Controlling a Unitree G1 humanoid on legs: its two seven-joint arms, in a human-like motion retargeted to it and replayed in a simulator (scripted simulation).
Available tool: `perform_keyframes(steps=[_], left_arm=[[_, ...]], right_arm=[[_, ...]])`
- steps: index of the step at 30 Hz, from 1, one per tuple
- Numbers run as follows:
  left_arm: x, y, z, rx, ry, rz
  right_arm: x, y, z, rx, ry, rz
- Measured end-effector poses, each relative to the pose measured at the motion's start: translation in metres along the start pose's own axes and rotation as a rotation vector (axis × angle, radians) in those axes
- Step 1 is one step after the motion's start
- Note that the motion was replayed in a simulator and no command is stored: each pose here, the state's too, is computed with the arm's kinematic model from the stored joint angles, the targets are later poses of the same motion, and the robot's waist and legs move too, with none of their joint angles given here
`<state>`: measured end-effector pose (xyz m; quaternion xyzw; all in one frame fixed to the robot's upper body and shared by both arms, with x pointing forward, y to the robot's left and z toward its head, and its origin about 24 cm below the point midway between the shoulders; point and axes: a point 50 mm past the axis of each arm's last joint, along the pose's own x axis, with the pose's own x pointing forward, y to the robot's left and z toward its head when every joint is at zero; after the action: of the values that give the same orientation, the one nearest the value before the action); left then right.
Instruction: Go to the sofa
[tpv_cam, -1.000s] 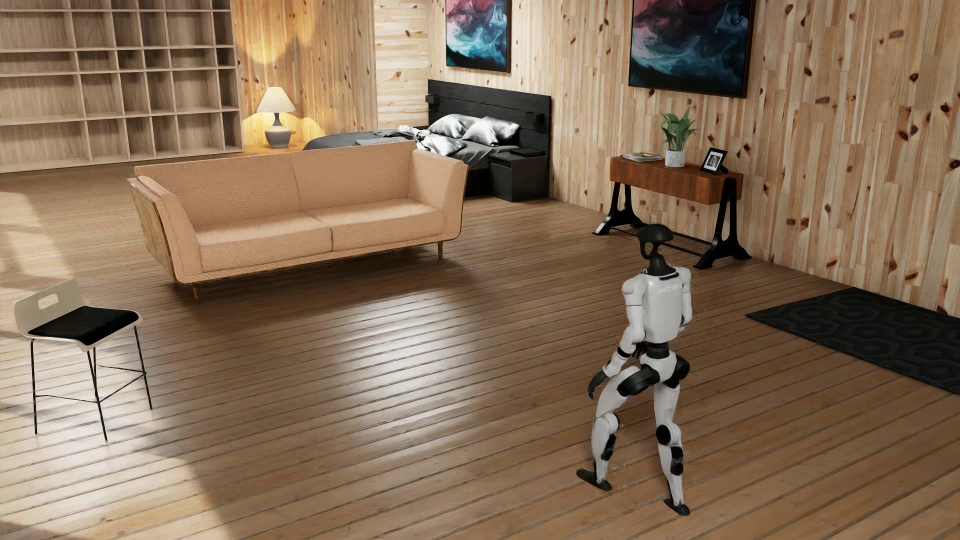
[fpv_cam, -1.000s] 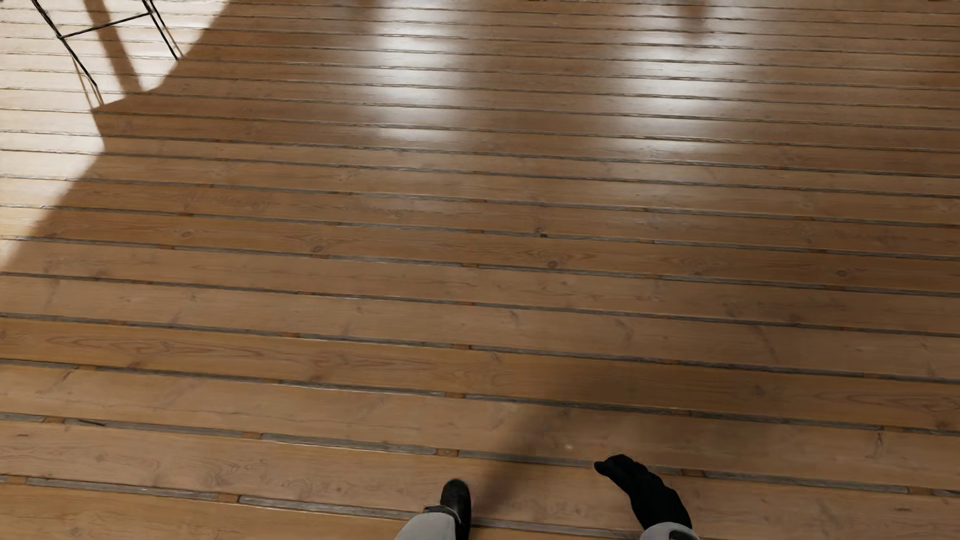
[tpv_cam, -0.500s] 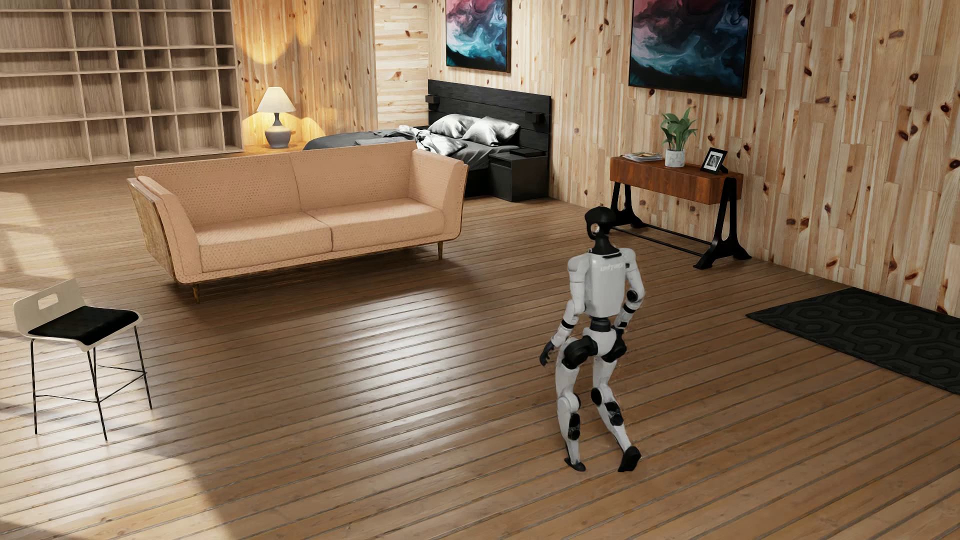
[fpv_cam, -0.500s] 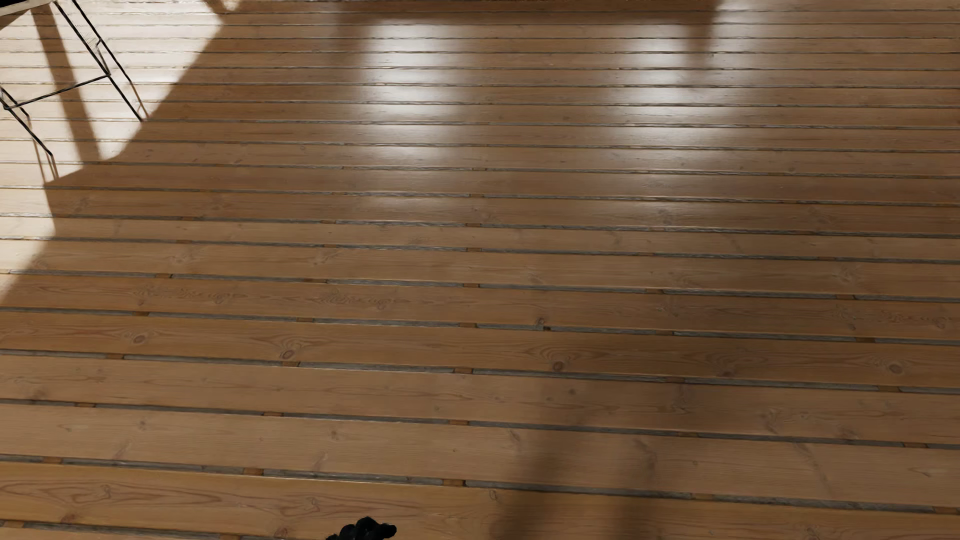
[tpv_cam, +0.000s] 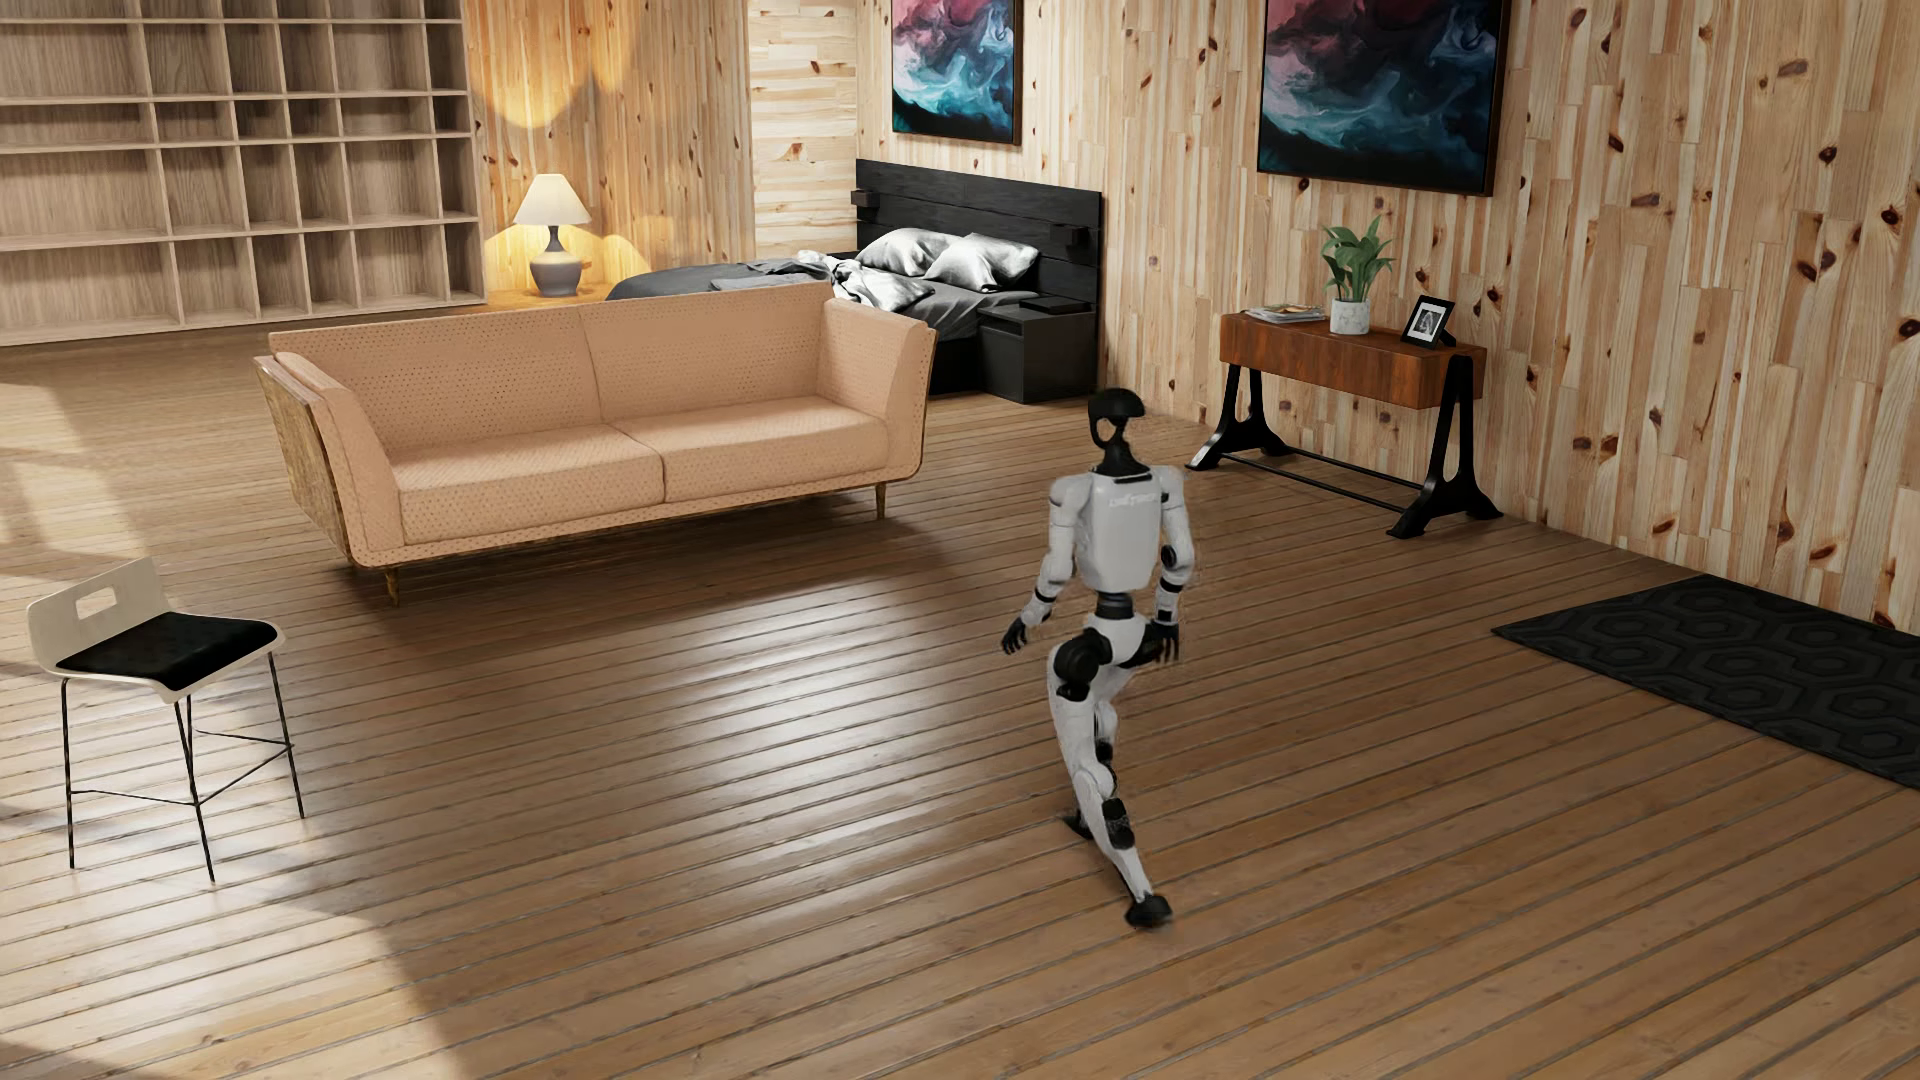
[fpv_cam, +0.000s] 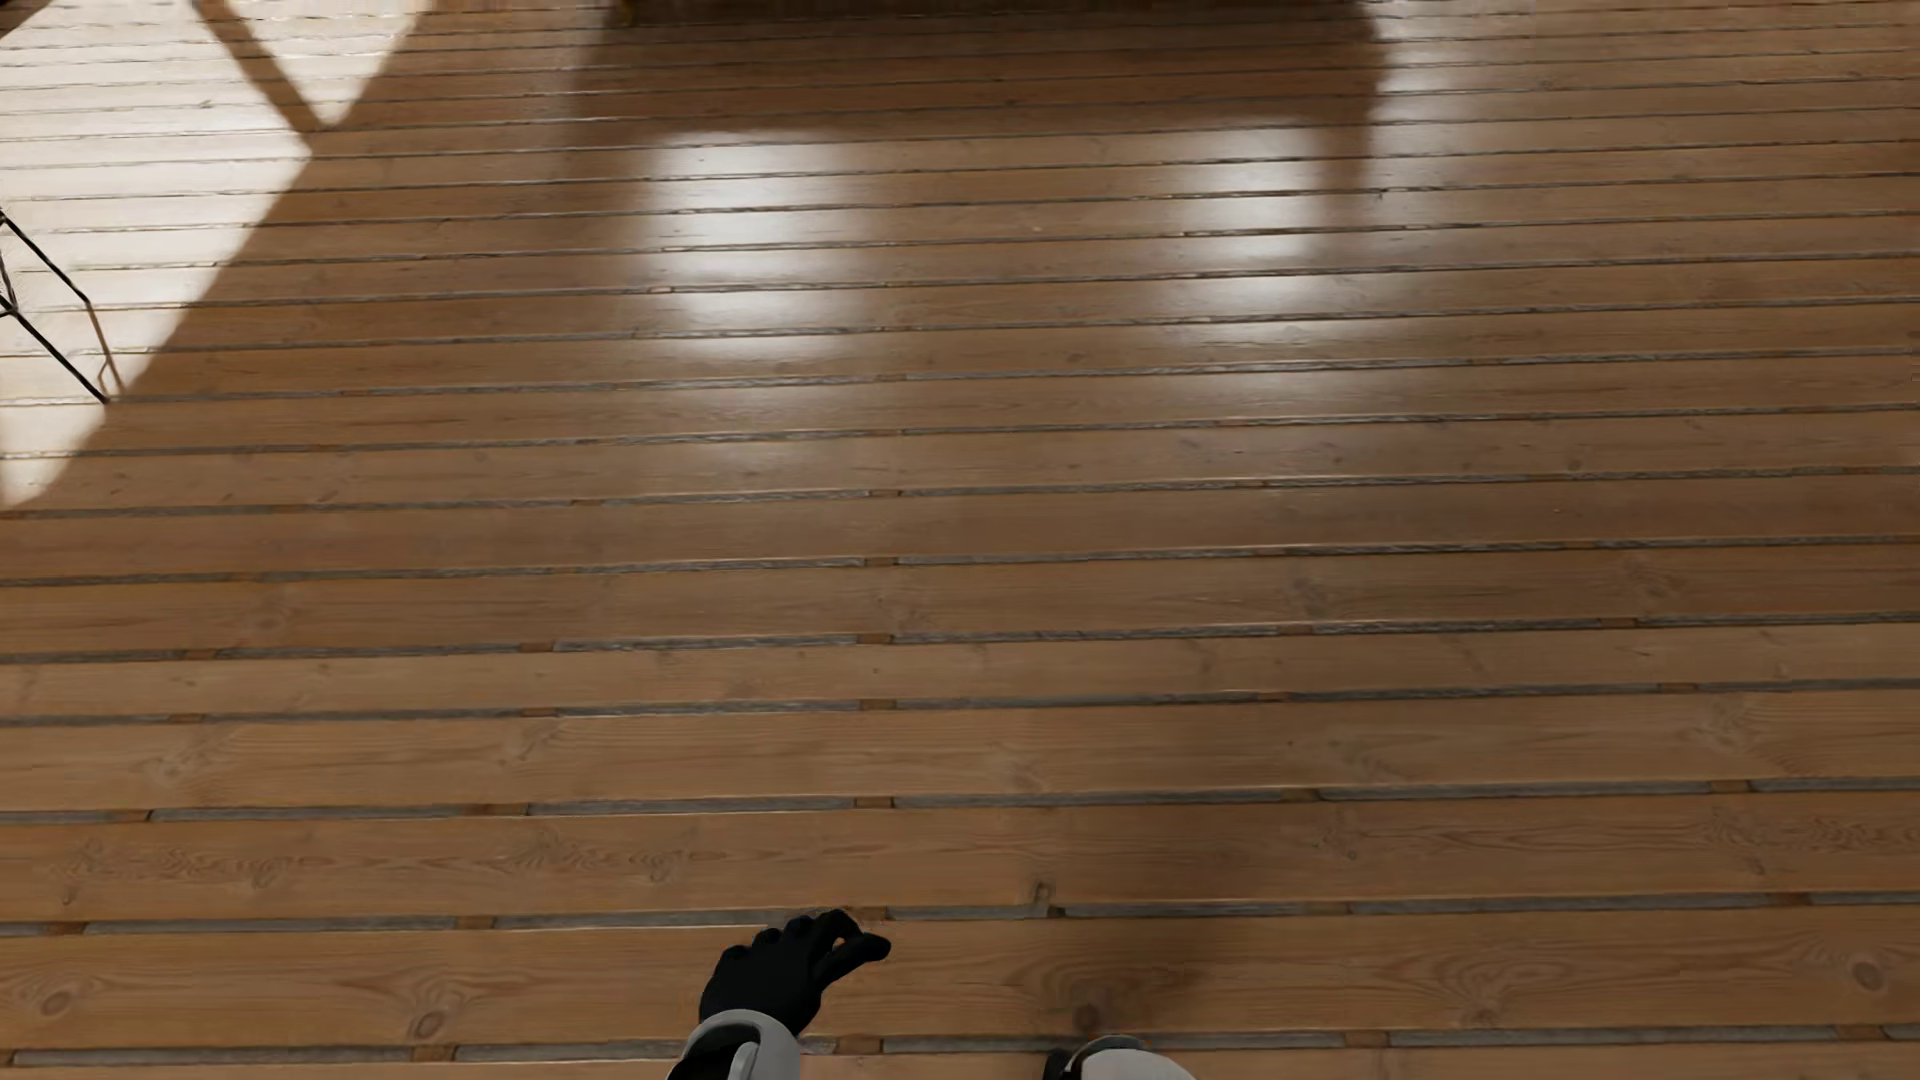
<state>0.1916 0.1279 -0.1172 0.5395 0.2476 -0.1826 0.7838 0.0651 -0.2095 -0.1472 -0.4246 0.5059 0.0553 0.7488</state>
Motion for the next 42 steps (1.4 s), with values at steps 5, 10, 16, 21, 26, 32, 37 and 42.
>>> perform_keyframes(steps=[5,10,16,21,26,32,37,42], left_arm=[[-0.023,-0.027,-0.049,0.126,0.106,-0.172],[-0.053,-0.034,-0.088,-0.078,0.288,-0.102],[-0.076,-0.056,-0.105,-0.104,0.389,-0.137],[-0.086,-0.078,-0.106,-0.093,0.438,-0.218],[-0.059,-0.065,-0.076,-0.143,0.355,-0.164],[-0.004,-0.006,-0.021,-0.028,0.084,-0.025],[0.011,0.023,0.019,-0.033,-0.089,0.061],[-0.002,-0.009,-0.001,-0.058,0.031,-0.026]], right_arm=[[0.006,-0.001,0.028,0.02,-0.081,-0.02],[0.015,-0.031,0.08,-0.031,-0.279,-0.105],[0.014,-0.058,0.126,-0.1,-0.448,-0.165],[0.018,-0.04,0.091,-0.198,-0.266,-0.125],[0.017,-0.013,0.04,-0.293,-0.156,0.116],[0.004,-0.021,0.025,-0.08,-0.151,0.002],[0.008,-0.018,0.024,-0.131,-0.121,0.043],[0.008,-0.012,0.022,-0.079,-0.073,0.039]])
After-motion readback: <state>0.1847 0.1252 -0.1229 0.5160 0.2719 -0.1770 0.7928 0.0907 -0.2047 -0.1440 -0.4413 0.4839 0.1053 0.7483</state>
